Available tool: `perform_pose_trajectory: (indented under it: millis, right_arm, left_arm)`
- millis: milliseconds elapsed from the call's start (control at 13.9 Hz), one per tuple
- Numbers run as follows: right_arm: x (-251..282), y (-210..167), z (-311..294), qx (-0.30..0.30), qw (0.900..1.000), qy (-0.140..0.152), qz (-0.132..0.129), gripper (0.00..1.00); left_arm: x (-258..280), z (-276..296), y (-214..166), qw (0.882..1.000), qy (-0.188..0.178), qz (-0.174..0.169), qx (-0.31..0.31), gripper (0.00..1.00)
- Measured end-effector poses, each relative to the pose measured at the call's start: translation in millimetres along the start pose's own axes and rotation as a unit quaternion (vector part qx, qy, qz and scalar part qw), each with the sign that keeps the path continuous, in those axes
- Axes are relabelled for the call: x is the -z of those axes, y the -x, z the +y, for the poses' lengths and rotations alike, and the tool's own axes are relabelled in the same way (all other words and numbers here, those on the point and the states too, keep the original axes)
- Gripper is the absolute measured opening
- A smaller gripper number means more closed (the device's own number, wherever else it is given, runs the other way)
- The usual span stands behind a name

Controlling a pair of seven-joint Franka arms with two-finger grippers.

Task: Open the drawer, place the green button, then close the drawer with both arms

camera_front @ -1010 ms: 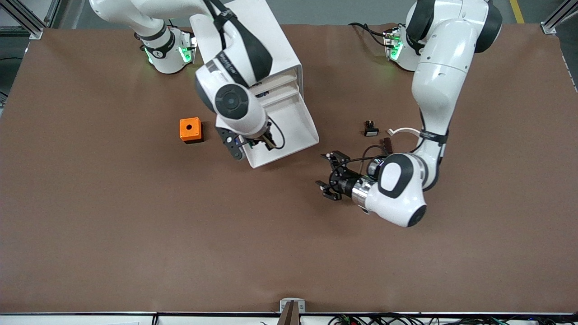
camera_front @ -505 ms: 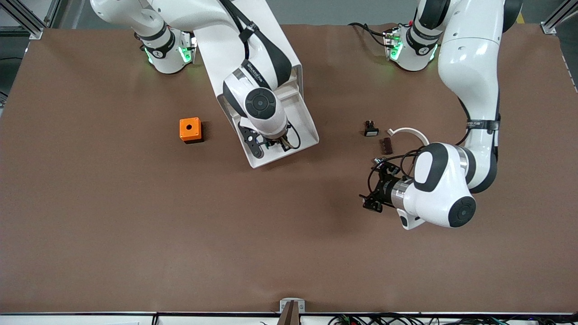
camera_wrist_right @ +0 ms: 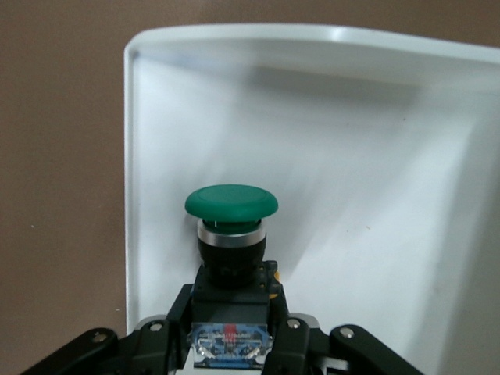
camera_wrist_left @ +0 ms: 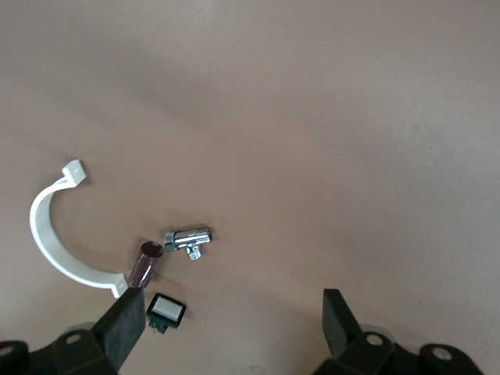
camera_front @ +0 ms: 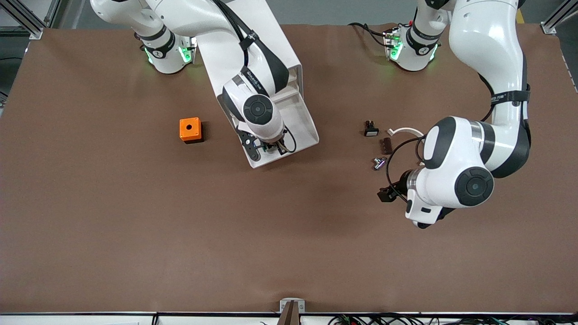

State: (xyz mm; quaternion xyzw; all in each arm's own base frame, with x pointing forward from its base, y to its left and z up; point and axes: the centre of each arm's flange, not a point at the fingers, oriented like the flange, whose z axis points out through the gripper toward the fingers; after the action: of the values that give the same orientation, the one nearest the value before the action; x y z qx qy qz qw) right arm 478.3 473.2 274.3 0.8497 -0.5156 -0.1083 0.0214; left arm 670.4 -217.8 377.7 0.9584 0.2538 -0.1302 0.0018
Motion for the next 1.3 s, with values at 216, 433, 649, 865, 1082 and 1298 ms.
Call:
perform_pose_trajectory:
  millis: [216, 433, 649, 865, 1082, 1298]
  right_arm:
    - [-8.8, 5.8, 0.8, 0.004, 1.000, 0.003, 0.001, 0.41]
    - [-12.0, 5.7, 0.6, 0.005, 1.000, 0.004, 0.001, 0.41]
    - [-12.3, 6.1, 0.7, 0.005, 1.000, 0.004, 0.001, 0.66]
    - [-10.1, 7.1, 1.8, 0.007, 1.000, 0.012, 0.002, 0.96]
    - [27.6, 11.9, 4.4, 0.012, 0.999, 0.041, 0.002, 1.00]
    - [101.2, -0.7, 11.0, 0.012, 0.998, 0.061, -0.003, 1.00]
  left_arm:
    - [-46.4, 21.5, 21.1, 0.998, 0.010, 0.038, -0.042, 1.00]
    - [-111.9, 53.1, 62.1, 0.993, 0.002, 0.064, -0.095, 1.00]
    - [-137.1, 67.2, 83.5, 0.990, -0.015, 0.072, -0.122, 1.00]
    - [-142.8, 74.1, 95.4, 0.982, -0.031, 0.079, -0.167, 1.00]
    - [-151.5, 91.7, 123.5, 0.977, -0.024, 0.074, -0.199, 1.00]
    - [-167.2, 109.0, 151.9, 0.983, -0.001, 0.051, -0.176, 1.00]
